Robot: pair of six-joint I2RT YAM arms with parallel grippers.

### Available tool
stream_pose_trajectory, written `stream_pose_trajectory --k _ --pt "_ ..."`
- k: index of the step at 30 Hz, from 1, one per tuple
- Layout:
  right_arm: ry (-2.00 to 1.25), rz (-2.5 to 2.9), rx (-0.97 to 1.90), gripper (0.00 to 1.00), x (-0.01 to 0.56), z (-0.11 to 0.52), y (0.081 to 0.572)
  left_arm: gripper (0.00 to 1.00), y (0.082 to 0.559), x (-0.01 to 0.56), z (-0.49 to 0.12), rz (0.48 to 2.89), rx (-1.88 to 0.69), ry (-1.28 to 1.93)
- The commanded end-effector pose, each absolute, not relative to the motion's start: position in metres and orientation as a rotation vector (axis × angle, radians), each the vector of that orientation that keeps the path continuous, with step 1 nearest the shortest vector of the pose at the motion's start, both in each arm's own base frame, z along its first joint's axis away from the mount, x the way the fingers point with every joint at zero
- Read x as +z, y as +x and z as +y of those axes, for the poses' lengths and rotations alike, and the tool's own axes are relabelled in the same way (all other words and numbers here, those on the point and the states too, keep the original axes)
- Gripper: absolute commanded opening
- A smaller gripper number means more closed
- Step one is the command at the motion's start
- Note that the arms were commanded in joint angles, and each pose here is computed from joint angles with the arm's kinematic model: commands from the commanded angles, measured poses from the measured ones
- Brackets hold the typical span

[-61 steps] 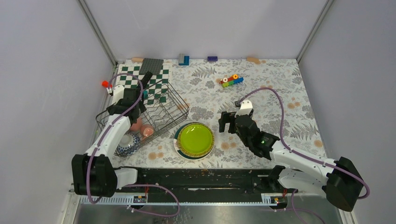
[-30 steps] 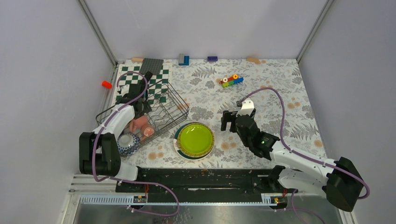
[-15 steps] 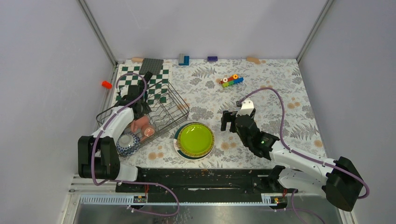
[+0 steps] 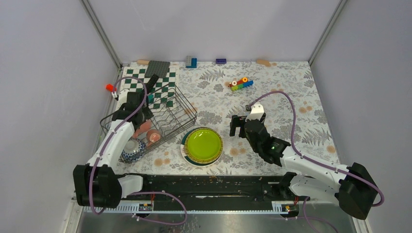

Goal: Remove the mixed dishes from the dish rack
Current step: Pick up the cup from the dish rack.

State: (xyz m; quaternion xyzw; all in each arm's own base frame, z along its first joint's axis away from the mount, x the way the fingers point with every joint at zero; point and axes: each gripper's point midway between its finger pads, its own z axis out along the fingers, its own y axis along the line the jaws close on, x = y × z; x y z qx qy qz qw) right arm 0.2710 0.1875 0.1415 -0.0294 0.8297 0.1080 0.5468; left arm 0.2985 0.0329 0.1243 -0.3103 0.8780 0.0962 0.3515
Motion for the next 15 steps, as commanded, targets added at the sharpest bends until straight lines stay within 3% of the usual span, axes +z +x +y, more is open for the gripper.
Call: stream_pose_trajectory --k 1,9,15 --pt "-0.015 1.925 0.259 1.0 0.153 0.185 0.278 0.0 0.299 0.158 0.043 2.109 0.237 -0.847" --pt "-0.021 1.923 0.32 1.0 0.156 0.191 0.274 0.0 0.285 0.196 0.044 1.92 0.131 -0.875" --pt "-0.059 1.892 0.423 1.0 0.167 0.203 0.268 0.0 0.282 0.233 0.022 1.759 -0.116 -0.796"
